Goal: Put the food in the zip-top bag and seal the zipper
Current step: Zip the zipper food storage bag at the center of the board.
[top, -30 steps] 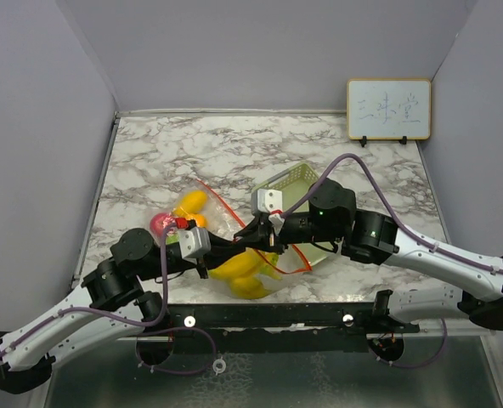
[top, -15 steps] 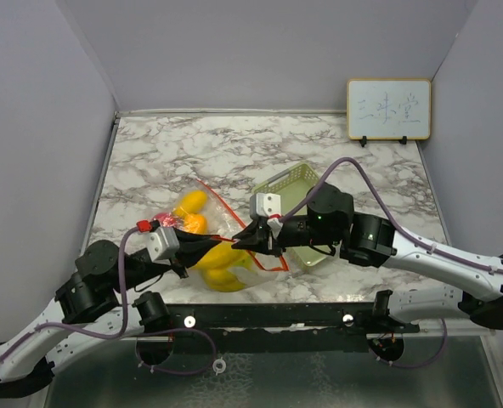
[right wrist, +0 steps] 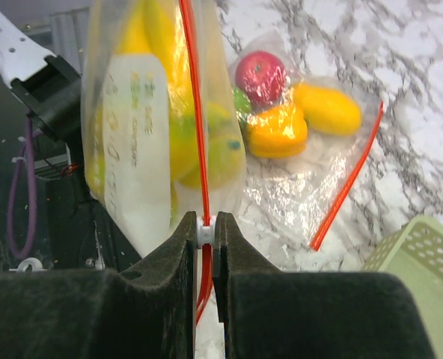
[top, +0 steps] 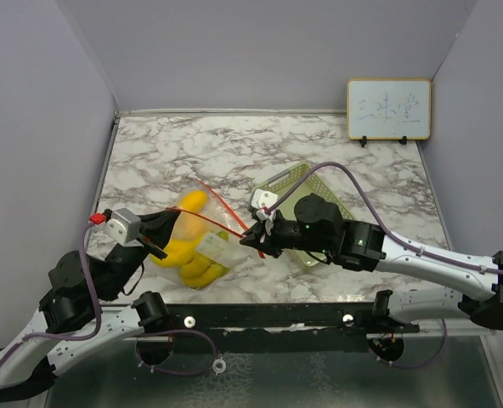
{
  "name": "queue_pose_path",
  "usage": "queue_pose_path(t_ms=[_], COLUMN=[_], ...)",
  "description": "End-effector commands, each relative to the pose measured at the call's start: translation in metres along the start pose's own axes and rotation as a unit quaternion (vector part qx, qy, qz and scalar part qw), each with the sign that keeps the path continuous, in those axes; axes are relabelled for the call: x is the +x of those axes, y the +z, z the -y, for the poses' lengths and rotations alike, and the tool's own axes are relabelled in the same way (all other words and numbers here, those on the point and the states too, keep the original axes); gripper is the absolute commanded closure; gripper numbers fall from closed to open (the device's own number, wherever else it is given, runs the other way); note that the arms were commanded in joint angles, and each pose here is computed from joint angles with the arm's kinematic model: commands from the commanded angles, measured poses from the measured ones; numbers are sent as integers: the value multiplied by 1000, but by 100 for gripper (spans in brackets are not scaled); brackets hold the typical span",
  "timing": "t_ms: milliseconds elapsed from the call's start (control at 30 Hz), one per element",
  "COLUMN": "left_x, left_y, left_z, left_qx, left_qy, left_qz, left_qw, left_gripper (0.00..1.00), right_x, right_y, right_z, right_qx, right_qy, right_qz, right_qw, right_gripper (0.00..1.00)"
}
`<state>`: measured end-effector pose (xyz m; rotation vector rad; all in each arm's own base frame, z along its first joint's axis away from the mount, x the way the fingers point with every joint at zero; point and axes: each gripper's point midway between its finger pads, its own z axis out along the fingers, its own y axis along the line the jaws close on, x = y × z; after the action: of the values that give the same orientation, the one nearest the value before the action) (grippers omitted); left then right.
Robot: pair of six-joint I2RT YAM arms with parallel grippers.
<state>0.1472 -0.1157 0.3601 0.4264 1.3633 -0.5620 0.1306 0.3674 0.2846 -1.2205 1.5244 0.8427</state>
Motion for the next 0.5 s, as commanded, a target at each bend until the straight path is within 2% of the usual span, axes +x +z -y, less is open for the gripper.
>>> queue_pose_path(t_ms=[0, 100, 267, 467], left_x=[-54, -52, -41, -29], left_y=[-14, -11, 1, 7], left_z=[-48, -45, -40, -47], left_qx=[-125, -122, -120, -152], left_qy=[-42, -39, -31, -33], left_qz=[79, 67, 46, 27], left_qw=[988, 990, 991, 987], left_gripper=[100, 100, 100, 100], right_x=[73, 92, 96, 114], right_y=[-7, -9, -13, -17], right_z=[22, 23, 32, 36], right_qx=[78, 93, 123, 142], right_qy=[62, 82, 87, 92], right_qz=[-120, -146, -151, -181], right_qw=[988, 982, 977, 969], right_gripper=[98, 98, 98, 98])
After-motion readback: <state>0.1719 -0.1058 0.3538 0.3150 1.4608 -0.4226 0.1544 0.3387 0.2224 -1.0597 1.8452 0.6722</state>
